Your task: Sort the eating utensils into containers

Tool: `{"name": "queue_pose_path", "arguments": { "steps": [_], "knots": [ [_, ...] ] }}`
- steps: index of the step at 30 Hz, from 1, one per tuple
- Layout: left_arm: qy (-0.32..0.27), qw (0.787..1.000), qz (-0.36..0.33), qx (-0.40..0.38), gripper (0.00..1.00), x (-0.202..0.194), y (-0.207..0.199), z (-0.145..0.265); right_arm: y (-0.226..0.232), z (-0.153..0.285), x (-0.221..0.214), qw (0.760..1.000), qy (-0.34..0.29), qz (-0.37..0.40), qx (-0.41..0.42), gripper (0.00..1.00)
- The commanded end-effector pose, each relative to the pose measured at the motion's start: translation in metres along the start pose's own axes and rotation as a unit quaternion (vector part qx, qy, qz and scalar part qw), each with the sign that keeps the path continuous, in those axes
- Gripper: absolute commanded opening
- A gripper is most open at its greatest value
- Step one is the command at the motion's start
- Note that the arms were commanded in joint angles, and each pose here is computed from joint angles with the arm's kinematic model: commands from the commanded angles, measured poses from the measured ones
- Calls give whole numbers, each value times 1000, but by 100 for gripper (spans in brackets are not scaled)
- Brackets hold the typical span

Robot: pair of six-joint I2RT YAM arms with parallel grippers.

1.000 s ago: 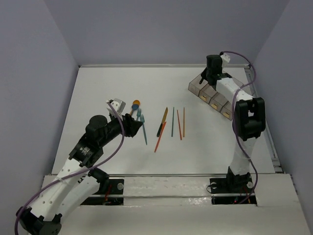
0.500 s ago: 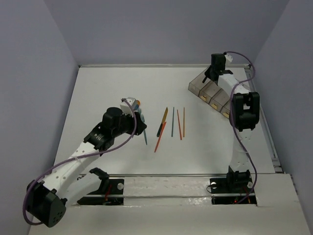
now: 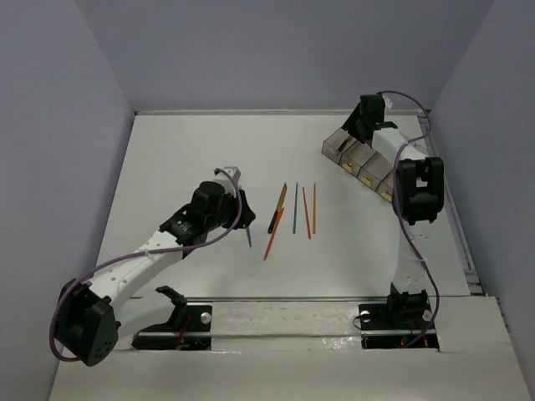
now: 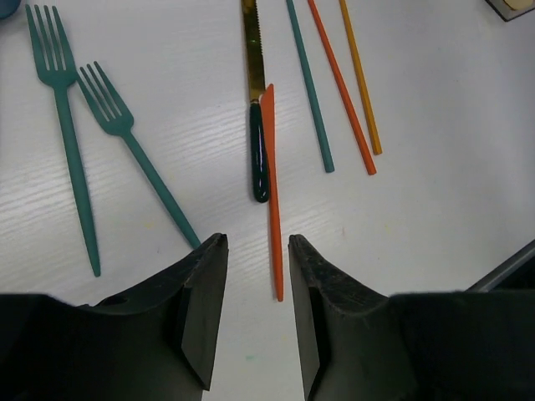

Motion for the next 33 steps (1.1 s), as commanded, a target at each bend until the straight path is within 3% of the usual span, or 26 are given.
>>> {"name": "queue_pose_path", "arguments": {
  "steps": [1, 6, 13, 14, 18, 33],
  "knots": [
    [-46, 999, 18, -10, 34, 25, -17, -15, 32, 64, 57, 995, -57, 1, 86, 53],
    [-42, 999, 6, 27, 30, 18, -16, -47, 58, 140, 57, 979, -78, 24, 186, 52],
    [-43, 997, -15, 58, 28, 19, -11, -86, 81, 264, 11, 950, -96, 67, 291, 51],
    [-37, 997, -17, 61, 28, 15, -8, -92, 85, 270, -16, 947, -78, 81, 302, 51],
    [-17, 997, -38, 63, 28, 10, -9, -105, 80, 297, -56, 941, -60, 105, 318, 51],
    [40, 995, -66, 57, 30, -25, -7, -131, 52, 301, -115, 936, -8, 122, 330, 51]
  ]
}}
Point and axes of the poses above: each gripper's point midway between its finger pads, its own z axis back along the fingers, its own y axis along the line the jaws close on, x = y × z, the point moved 1 cm from there along z, back along the fingers, and after that the axes turned 8 degrees about z, right-handed, at the moved point
